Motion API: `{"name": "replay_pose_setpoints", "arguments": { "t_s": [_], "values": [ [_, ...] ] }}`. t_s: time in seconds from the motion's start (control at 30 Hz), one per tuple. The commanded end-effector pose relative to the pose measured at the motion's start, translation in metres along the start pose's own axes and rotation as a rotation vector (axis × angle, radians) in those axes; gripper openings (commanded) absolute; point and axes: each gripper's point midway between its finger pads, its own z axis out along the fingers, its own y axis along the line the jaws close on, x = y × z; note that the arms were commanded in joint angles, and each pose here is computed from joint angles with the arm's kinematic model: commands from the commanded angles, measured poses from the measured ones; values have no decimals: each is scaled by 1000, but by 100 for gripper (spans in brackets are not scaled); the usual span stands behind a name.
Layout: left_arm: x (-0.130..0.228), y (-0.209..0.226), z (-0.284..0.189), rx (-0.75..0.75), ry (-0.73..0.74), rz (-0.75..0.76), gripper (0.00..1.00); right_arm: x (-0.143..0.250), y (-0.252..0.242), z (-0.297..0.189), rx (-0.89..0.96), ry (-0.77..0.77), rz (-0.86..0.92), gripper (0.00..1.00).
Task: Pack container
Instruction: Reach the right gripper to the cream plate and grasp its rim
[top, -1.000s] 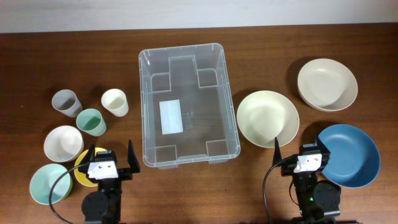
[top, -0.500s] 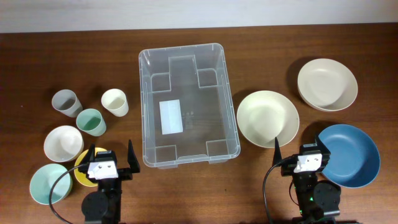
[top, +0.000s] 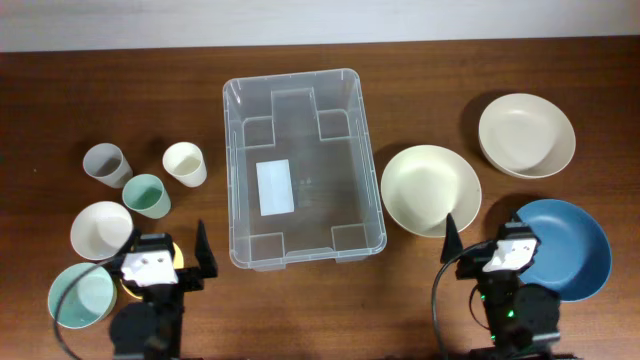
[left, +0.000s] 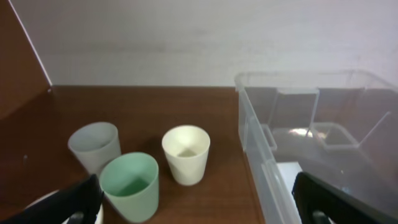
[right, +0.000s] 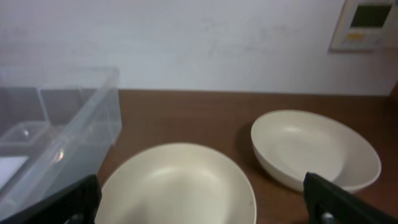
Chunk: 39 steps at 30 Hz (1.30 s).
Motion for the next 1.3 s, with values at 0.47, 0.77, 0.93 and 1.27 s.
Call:
{"name": "replay_pose_setpoints", "arguments": {
  "t_s": [0.47,0.77,0.93,1.27],
  "values": [
    [-54,-3,49,-6,510,26,100,-36,32,68,-144,756,69,99],
    [-37,-5,57,3,590,29,100,-1,-12,99,-55,942,167,99],
    [-38,-5,57,2,584,29,100,41,-38,103,-124,1061,249,99],
    [-41,-5,59,3,573,28,100,132,-49,115,-151,1289,316,99]
  ]
}}
